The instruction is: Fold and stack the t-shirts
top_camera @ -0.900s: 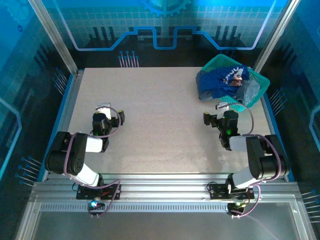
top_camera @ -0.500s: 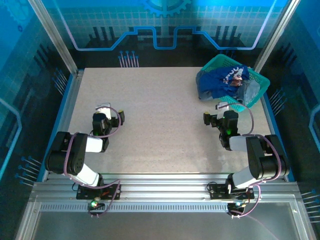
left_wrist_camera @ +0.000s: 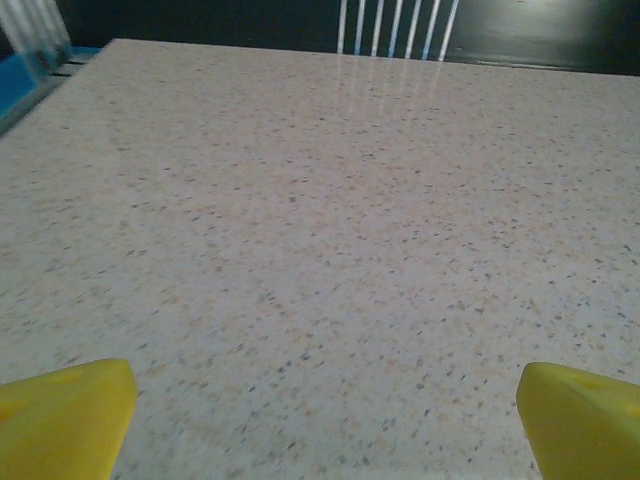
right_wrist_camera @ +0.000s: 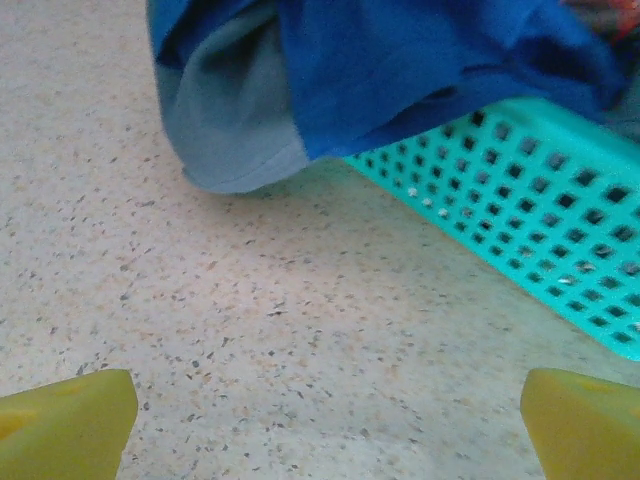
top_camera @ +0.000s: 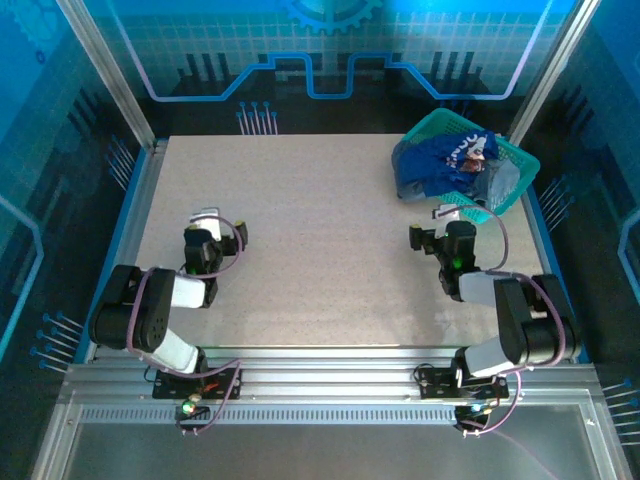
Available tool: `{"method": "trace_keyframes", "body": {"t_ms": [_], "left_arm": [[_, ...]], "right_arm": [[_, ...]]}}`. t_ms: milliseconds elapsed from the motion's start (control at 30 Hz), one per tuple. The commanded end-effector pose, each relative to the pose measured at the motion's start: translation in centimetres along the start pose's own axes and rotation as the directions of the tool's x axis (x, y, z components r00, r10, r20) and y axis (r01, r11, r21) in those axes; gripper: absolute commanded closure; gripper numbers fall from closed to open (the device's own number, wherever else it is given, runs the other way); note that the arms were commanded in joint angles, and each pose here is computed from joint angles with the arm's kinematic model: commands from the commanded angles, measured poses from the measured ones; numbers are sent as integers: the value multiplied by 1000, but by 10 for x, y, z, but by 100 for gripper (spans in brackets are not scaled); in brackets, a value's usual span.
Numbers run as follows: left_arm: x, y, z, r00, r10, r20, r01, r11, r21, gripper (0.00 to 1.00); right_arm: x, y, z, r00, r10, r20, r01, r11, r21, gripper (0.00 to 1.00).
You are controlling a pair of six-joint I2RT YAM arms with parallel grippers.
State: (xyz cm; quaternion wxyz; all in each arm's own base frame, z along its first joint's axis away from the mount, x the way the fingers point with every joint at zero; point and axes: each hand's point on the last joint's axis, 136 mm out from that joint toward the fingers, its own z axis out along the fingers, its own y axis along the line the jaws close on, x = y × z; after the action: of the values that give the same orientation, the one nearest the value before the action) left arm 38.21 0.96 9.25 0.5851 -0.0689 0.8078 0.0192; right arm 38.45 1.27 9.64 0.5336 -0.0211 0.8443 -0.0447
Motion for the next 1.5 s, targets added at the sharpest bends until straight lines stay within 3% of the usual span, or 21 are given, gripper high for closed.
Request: {"method": "trace_keyframes", "body": {"t_ms": [0,33,100,133,200,267,333,433,500,633,833,933,1167,1333,1467], "left_arm": [[-48,-6,-30,985,83,152,-69,993,-96,1],[-66,-13,-40,977,101,186,-84,991,-100,1],[-112,-20,-55,956,82,281,-53,993,-109,1],[-136,-12,-62,949,-13,314,63,987,-150,1],[-152,2,-70,945,-215,246,266,944,-197,1],[-166,14,-68,862,-465,204,497,854,-152,1],[-179,9,-48,760,-648,54,650,759,-40,1],[-212,-36,-38,810,-582,-71,586,808,57,1],[-225,-68,-38,831,-540,-130,555,822,129,1],[-228,-127,-46,829,-498,-254,556,778,291,1],[-216,-184,-69,822,-438,-365,565,709,421,8],[-212,-195,-80,819,-426,-384,568,693,445,10],[-207,-187,-95,814,-432,-388,574,698,428,14],[-208,-178,-104,824,-424,-375,559,717,418,17],[-212,-173,-109,832,-426,-355,548,727,413,19]], "right_arm": [[-67,-19,-29,994,43,100,-56,989,134,0],[-90,-22,-40,987,101,125,-118,983,138,0],[-118,-31,-51,964,263,51,-267,953,140,0],[-127,-37,-55,928,370,-33,-362,920,150,0],[-132,-60,-63,798,588,-132,-533,790,302,0],[-154,-59,-50,793,588,-159,-551,804,222,2],[-166,-70,-37,789,597,-144,-554,794,250,8],[-167,-84,-4,737,630,-244,-578,775,256,21],[-160,-97,15,696,653,-297,-585,757,292,22],[-148,-111,58,663,652,-368,-599,757,262,25],[-115,-126,113,633,625,-457,-566,776,277,27],[-104,-131,134,627,621,-471,-575,776,260,33],[-117,-134,162,672,599,-435,-583,790,188,50],[-147,-132,163,724,585,-365,-590,800,112,97],[-196,-128,135,785,567,-250,-564,821,91,100]]}}
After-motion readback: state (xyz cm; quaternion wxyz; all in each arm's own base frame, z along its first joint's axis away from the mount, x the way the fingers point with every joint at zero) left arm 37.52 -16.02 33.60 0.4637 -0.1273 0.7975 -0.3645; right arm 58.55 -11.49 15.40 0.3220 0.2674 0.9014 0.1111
